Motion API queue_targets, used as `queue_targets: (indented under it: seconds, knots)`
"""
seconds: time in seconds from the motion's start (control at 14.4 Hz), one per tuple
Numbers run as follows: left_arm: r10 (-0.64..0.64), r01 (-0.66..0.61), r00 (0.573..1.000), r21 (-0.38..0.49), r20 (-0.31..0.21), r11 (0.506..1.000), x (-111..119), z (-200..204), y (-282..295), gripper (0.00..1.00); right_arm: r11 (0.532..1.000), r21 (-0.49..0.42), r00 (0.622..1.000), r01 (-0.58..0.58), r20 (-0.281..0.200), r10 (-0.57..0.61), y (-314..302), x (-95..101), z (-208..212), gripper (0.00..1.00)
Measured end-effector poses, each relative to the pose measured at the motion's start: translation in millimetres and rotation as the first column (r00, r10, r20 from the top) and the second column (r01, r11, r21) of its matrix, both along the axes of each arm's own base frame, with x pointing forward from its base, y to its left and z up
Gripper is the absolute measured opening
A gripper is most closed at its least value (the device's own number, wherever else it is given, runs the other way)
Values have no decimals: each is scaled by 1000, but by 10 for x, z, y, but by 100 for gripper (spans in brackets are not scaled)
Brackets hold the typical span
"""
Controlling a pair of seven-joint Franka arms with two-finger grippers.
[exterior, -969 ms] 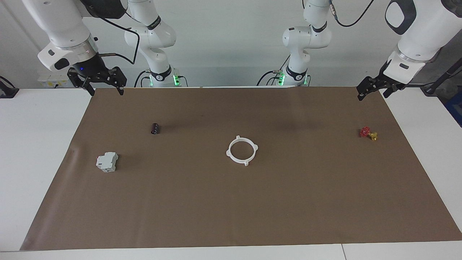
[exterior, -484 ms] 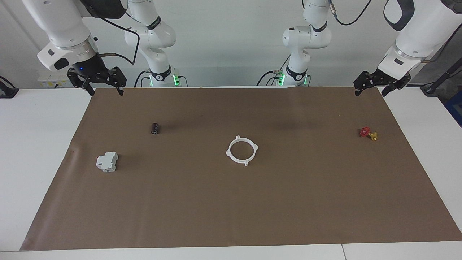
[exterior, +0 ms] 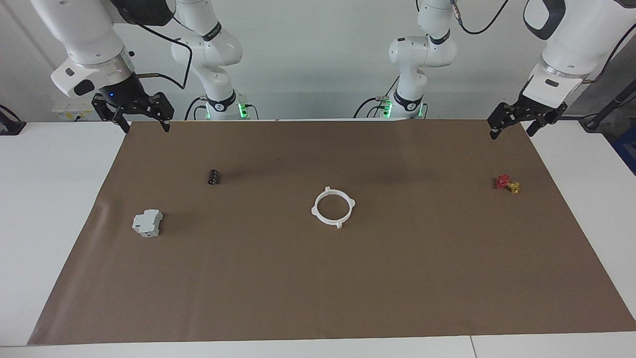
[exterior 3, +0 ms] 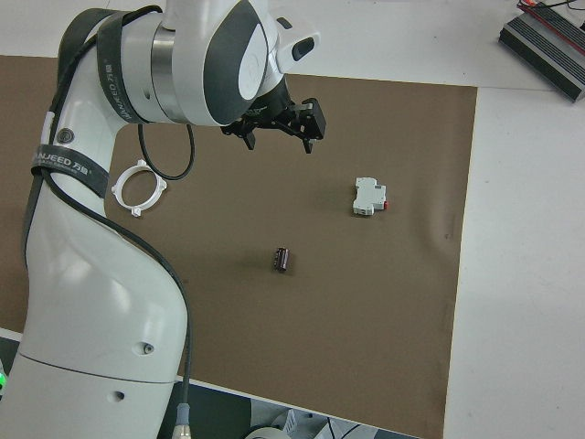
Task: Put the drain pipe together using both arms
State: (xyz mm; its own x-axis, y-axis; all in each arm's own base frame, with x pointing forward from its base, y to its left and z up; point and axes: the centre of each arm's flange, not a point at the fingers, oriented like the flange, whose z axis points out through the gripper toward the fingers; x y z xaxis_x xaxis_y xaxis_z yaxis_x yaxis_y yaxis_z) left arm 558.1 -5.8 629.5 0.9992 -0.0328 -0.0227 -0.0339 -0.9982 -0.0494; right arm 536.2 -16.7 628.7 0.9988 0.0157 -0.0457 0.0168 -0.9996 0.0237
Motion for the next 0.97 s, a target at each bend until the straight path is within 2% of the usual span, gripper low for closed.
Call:
queue_targets:
  seconds: [0.97]
  knots:
    - [-49,49,999,-2,7,999,-11,13,-310,100,1000,0,1000,0,0,0,1,0,0,100]
